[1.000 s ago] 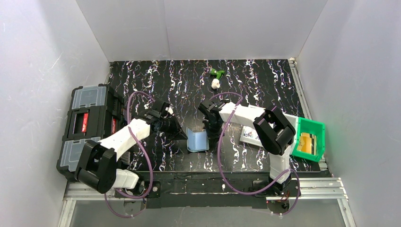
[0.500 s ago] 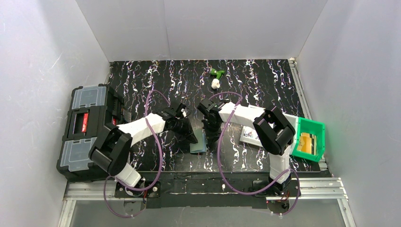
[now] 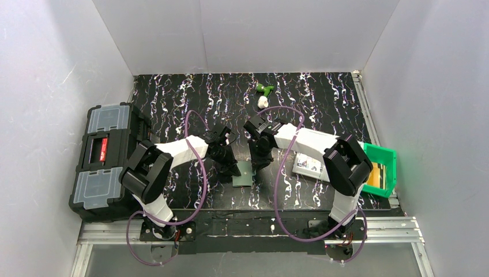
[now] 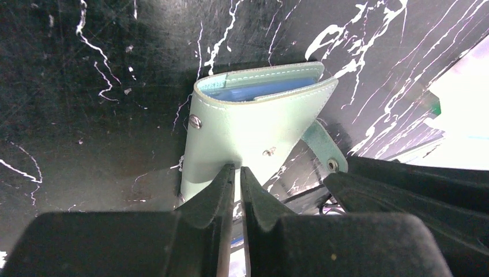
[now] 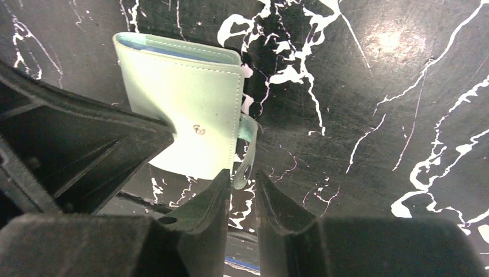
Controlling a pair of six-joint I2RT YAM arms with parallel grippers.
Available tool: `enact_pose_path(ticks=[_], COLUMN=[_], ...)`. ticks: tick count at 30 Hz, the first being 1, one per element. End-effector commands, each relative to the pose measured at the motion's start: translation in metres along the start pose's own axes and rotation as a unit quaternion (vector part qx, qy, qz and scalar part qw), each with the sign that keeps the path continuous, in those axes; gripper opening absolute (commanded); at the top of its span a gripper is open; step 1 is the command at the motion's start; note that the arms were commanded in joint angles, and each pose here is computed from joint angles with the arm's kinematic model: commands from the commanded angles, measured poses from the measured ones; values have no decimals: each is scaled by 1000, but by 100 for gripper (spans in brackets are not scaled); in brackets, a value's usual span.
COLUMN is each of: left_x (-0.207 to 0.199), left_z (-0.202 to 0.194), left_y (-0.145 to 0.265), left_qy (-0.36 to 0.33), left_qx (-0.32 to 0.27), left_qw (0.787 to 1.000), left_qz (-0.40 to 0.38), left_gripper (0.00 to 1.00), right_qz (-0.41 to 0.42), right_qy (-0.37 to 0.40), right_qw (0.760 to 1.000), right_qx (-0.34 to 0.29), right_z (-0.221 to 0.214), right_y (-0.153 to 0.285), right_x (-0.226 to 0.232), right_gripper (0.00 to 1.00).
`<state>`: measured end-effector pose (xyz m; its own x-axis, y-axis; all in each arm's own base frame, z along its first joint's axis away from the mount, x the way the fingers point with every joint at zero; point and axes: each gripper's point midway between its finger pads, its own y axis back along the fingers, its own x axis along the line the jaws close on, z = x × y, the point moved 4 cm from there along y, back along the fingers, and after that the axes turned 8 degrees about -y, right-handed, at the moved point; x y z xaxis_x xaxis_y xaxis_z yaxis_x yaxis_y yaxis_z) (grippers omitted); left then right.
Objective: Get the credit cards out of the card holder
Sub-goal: Close the card holder at the center of the board.
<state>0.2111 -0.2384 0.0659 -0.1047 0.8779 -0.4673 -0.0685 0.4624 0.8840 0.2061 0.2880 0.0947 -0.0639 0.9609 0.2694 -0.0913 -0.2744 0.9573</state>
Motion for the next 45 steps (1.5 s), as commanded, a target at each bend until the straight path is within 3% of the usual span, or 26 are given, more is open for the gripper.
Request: enact_pose_path(ticks=[1,16,26,34,40,43,45], left_x=[7,1,-8,-26,-39,-45,-48], left_z=[2,2,6,21,33,38,41], left_y=[-4,6,27,83,138,163,180], left_qy=[4,-15,-43,-101,-150,-169,-180], left_qx=[-4,-8,-22,-86,-158,-190,-211], left_qw=[999,1000,999,990,975,966,960], left_qz=[33,22,25,41,43,41,39], left_gripper=[8,0,0,7,12,18,29], right_qz=[32,86,80,101,137,153,161], right_qy=[-2,-40,-63,-47,-29,-19,-13], right_qw=[999,993,993,993,990,987,985], right_qx=[-11,64,53,32,-8,-38,-58], right_z=[1,-2,8,19,38,49,54], right_y=[11,-34,-34,-9,34,61,80], right_x=[9,28,16,23,42,52,55], right_gripper=[30,22,22,22,25,28,33])
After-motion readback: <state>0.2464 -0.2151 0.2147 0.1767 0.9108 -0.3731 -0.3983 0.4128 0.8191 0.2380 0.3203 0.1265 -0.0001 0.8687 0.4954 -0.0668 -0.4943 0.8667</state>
